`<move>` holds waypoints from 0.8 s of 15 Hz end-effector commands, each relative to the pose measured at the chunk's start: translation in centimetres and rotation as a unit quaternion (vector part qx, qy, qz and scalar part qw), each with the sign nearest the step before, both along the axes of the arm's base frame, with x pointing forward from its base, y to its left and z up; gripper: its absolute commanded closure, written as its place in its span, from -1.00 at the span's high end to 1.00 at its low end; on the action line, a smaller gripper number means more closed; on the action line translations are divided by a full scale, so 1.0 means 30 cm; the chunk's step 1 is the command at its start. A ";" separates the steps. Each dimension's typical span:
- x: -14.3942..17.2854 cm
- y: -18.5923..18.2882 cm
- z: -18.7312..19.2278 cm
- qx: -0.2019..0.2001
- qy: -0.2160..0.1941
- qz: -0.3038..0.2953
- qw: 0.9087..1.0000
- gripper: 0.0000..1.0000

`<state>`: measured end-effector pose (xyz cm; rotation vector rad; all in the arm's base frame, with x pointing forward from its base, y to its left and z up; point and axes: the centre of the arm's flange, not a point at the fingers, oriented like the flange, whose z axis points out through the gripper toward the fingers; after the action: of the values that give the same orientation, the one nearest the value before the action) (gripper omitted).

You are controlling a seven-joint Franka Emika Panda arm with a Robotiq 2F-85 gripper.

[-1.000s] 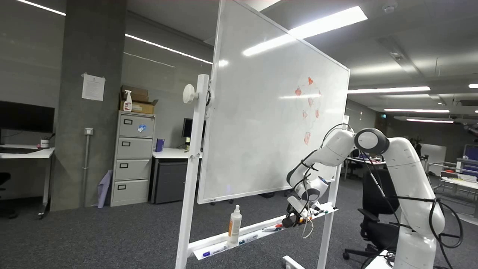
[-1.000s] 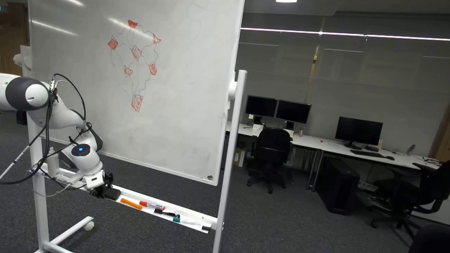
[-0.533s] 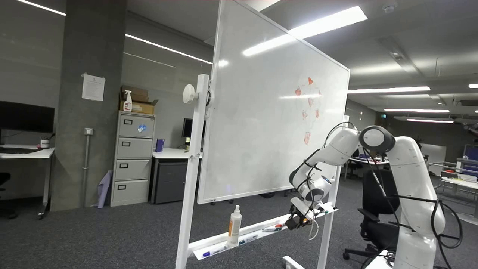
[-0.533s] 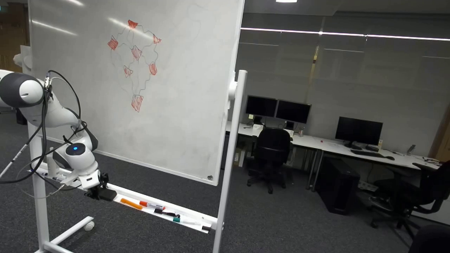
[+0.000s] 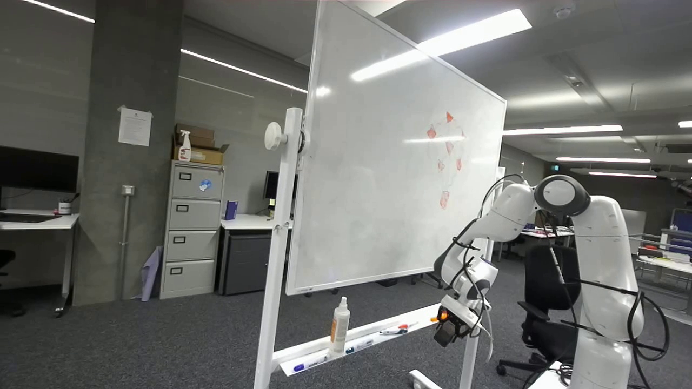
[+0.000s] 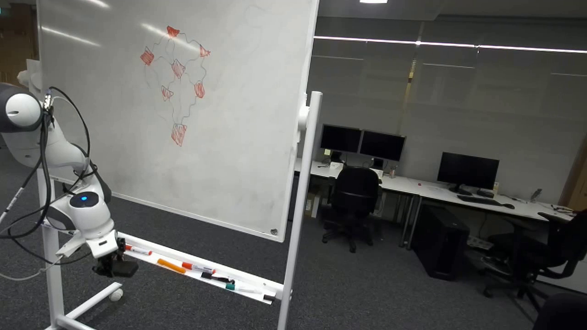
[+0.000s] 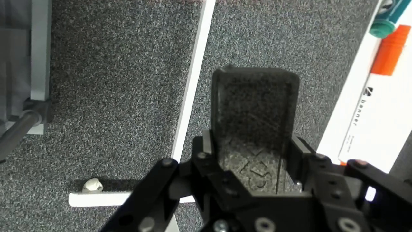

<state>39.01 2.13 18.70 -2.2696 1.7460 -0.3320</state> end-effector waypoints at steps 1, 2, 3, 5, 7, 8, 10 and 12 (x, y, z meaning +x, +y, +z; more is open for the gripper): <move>-0.066 -0.030 0.154 0.022 0.014 0.066 0.997 -0.38; -0.080 -0.029 0.157 0.019 0.020 0.090 0.996 -0.38; -0.094 -0.031 0.159 0.006 0.031 0.121 0.992 -0.38; -0.108 -0.023 0.171 -0.008 0.040 0.162 0.986 -0.38; -0.103 -0.022 0.182 -0.032 0.046 0.191 0.980 -0.38; -0.097 -0.022 0.190 -0.043 0.050 0.207 0.976 -0.38; -0.063 -0.019 0.198 -0.052 0.054 0.238 0.968 -0.38; -0.076 -0.008 -0.001 -0.051 0.045 0.232 0.970 0.12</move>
<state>36.72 1.88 18.66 -2.7093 1.1974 -0.2269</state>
